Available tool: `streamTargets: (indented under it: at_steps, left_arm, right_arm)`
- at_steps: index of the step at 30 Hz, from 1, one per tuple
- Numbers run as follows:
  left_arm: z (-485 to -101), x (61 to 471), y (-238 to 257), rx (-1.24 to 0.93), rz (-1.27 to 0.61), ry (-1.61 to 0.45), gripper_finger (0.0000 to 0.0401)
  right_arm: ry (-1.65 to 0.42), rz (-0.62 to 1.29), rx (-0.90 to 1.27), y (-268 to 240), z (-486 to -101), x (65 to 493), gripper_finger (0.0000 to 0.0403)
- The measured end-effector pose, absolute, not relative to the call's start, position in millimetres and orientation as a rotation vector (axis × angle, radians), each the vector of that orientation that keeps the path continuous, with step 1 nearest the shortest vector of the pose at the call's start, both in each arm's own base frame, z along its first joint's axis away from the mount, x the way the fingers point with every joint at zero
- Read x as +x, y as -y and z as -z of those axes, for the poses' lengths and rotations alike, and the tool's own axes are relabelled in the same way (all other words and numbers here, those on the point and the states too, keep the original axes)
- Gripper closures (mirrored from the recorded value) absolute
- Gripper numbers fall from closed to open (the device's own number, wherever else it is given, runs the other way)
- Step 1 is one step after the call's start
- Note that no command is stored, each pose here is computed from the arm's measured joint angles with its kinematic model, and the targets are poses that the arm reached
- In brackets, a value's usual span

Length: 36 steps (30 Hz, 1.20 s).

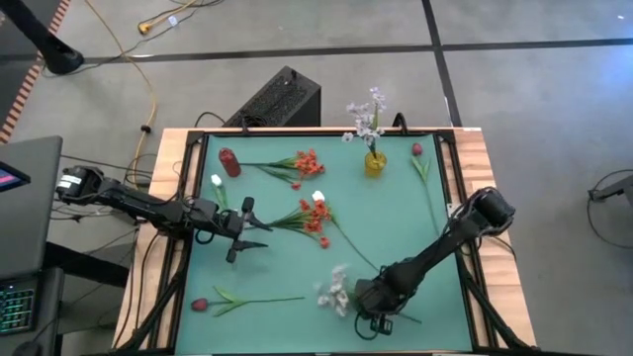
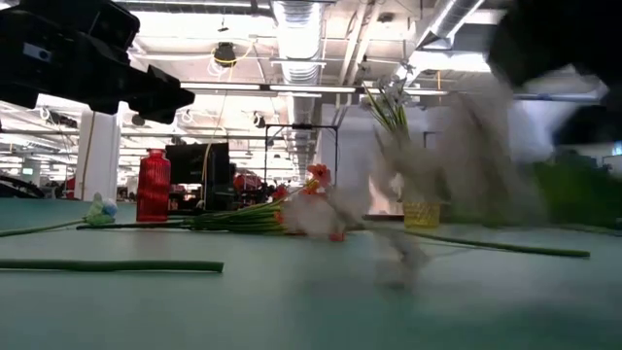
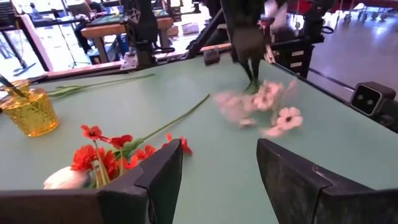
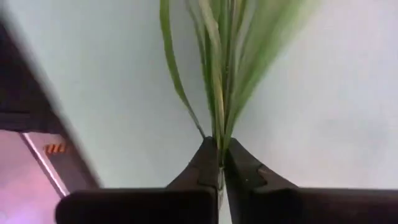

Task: Sort flowers into vase by color
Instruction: Put the white flowers into the yellow vase

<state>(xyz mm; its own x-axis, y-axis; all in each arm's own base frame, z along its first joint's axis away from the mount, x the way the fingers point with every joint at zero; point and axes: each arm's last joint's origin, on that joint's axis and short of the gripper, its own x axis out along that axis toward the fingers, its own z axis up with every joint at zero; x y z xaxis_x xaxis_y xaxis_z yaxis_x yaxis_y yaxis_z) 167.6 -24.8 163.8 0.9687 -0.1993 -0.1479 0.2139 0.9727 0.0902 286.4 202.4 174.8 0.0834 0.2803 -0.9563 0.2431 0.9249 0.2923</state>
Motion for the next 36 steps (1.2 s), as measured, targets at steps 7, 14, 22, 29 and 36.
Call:
streamTargets:
  at_steps: [7,14,22,29,36]
  left_arm:
    - [-164.9,167.8,24.7,0.099,0.205,-0.128,0.0205]
    - [-165.9,168.0,24.8,0.089,0.204,-0.118,0.0205]
    - [-167.5,168.1,24.8,0.069,0.202,-0.104,0.0205]
    - [-167.6,168.3,24.0,0.05,0.173,-0.105,0.0205]
    - [-167.3,168.3,23.7,0.046,0.163,-0.108,0.0205]
  right_arm:
    - [-1.039,0.074,0.266,-170.2,-237.6,293.4,0.0345]
    - [-0.636,0.214,0.003,-136.0,-283.0,281.5,0.0366]
    - [-0.284,0.413,0.072,-61.4,-276.8,240.4,0.0364]
    - [-0.135,0.537,0.045,-14.4,-263.8,214.0,0.0365]
    - [-0.044,0.622,0.032,1.7,-280.9,186.7,0.0365]
